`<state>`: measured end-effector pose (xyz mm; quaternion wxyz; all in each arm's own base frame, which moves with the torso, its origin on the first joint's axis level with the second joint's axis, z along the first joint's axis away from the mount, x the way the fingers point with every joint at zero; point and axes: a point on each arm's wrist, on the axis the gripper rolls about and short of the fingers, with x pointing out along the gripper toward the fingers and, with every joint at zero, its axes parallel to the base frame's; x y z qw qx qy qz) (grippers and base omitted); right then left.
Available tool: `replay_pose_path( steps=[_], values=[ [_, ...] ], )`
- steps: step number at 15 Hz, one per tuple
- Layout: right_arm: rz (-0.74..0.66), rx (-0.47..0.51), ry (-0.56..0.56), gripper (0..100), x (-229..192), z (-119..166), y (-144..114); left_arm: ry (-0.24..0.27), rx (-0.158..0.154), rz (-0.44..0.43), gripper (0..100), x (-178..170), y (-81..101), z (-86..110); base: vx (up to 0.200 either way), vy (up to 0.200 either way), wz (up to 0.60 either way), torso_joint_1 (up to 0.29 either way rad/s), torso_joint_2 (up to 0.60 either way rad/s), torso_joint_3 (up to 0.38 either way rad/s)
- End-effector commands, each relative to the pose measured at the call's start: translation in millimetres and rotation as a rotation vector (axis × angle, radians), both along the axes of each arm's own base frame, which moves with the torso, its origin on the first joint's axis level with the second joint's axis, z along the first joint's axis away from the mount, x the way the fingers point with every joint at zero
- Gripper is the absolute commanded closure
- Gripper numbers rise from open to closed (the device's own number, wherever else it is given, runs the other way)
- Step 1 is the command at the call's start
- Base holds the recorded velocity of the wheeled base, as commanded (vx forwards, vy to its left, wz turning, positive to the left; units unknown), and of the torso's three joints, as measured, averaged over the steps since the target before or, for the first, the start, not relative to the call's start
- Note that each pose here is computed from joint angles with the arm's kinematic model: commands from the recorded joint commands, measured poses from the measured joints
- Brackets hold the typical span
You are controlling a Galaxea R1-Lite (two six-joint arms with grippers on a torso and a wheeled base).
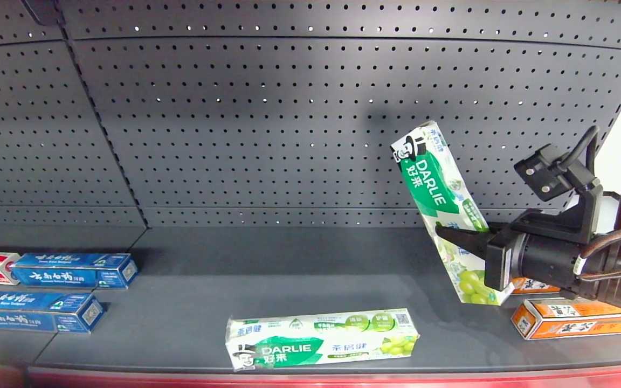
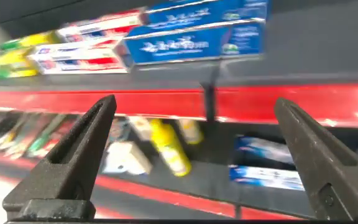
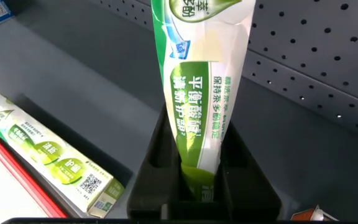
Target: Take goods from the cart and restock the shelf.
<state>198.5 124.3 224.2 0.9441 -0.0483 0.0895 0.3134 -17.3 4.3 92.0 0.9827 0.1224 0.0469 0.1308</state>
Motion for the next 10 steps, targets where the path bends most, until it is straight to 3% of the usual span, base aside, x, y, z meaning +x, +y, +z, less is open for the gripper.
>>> replay_pose_path(
  steps=[1,6,7,8,10],
  values=[
    [0.007,0.0,-0.002,100,-0.4,0.7,1.7,-0.077,-0.003,-0.166,0,-6.7,-1.5,-8.0,0.0,0.0,0.0,0.0,0.0,0.0],
    [0.01,-0.004,-0.006,100,-0.2,0.5,2.2,-0.097,-0.024,-0.192,0,-7.8,-2.6,-8.6,0.0,0.0,0.0,0.0,0.0,0.0],
    [0.01,-0.004,-0.007,100,-0.9,0.7,1.8,-0.093,-0.046,-0.234,0,-7.3,-3.5,-10.3,0.0,0.0,0.0,0.0,0.0,0.0],
    [0.01,-0.004,-0.007,100,-0.9,0.7,1.8,-0.09,-0.065,-0.347,0,-7.1,-6.1,-11.0,0.0,0.0,0.0,0.0,0.0,0.0],
    [0.01,-0.003,-0.008,100,-0.9,0.9,1.8,-0.083,-0.066,-0.47,0,-7.8,-8.8,-10.5,0.0,0.0,0.0,0.0,0.0,0.0]
  ],
)
